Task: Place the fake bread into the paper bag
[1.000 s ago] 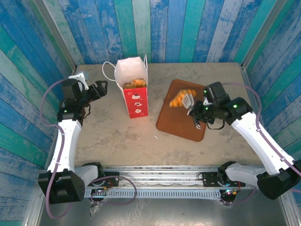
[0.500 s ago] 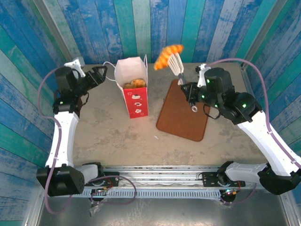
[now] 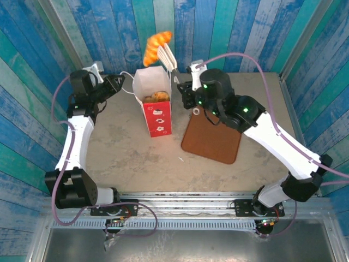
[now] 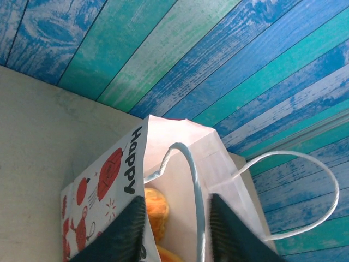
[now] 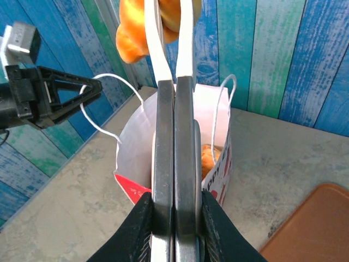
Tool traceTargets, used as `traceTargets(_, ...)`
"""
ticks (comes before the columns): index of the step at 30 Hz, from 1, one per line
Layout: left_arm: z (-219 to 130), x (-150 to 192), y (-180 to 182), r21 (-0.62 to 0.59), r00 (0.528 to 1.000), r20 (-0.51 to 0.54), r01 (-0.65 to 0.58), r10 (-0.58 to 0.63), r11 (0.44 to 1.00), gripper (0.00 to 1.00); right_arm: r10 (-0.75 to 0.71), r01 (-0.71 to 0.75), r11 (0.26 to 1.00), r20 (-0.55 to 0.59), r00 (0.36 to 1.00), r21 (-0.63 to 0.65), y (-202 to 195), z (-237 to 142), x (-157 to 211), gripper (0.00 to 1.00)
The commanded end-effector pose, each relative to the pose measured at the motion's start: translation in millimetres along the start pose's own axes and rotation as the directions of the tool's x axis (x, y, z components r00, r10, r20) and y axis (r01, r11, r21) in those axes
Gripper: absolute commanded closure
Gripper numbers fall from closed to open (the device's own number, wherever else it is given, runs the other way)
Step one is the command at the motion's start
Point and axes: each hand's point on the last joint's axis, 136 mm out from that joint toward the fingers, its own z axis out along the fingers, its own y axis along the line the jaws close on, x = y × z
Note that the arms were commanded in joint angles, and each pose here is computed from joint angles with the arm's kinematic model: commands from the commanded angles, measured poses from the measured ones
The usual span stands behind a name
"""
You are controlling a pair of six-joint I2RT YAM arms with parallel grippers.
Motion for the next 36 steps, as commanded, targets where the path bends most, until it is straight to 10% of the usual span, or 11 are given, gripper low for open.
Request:
traceTargets(1,4,-8,5,-0.013,0.999,0.020,-0.030,0.030,0.999,0.77,-0.028,0.026,0.999,0.061,0.998,0.027,10,5,-20,0.98)
traceTargets(28,-16,-2,9,-0.091,0.992,0.038,-0.115,0.118,0.989,1.00,0.184,-0.138,0.979,-0.363,0.914,0.151,14,90,99,0.96)
traceTargets(36,-16,-1,9,-0.085,0.992,0.039,-0.114,0.118,0.990,1.00,0.203,-0.152,0.975,-0.371,0.906,0.162,8,94,101,0.78)
